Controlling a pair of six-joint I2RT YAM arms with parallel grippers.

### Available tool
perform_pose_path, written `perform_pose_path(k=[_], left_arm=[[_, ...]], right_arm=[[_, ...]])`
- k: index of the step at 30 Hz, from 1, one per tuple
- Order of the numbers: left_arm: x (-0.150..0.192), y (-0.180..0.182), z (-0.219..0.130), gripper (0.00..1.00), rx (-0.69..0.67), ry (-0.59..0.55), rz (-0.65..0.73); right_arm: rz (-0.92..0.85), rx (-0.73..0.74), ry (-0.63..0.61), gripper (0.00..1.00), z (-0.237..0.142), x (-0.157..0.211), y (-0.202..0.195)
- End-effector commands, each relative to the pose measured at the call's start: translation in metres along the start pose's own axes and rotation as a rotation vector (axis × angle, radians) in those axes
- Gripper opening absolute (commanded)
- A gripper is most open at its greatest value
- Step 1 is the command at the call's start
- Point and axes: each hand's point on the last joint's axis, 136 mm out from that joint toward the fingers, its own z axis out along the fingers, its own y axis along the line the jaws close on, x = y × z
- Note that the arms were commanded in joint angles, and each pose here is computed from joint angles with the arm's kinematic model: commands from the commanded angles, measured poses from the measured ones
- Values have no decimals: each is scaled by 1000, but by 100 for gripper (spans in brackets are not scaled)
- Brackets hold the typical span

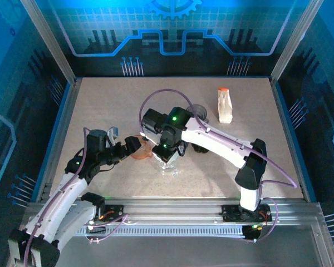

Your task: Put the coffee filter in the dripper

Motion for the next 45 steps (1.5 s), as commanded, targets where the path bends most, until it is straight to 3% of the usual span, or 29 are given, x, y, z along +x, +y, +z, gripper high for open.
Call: perform_pose_path(k=[1, 4, 11, 18, 26, 32, 36, 39, 45], left_arm=[[-2, -9, -4, 99, 38, -2, 6], [-2, -11, -3, 99, 46, 0, 7], [-3, -17, -4, 99, 74, 6, 12], [-6, -35, -6, 99, 131, 21, 43], [-5, -76, -12, 82, 166, 68, 203], [16, -84, 0, 92, 51, 179, 394], [27, -86, 12, 91, -26, 225, 496], [29, -85, 19, 81, -52, 237, 505], [31, -78, 27, 75, -92, 261, 492]], right_arm=[[29, -19, -40, 0, -4, -3, -2], [32, -17, -59, 1, -6, -4, -3], [31, -15, -136, 41, -23, -7, -2], [54, -12, -240, 62, -43, -6, -4], [197, 38, -359, 66, -58, -3, -42], [290, 78, -364, 68, -49, 8, -71], [338, 72, -386, 69, -48, 14, -82], [348, 75, -397, 69, -49, 17, -85], [357, 77, -376, 69, -42, 25, -89]])
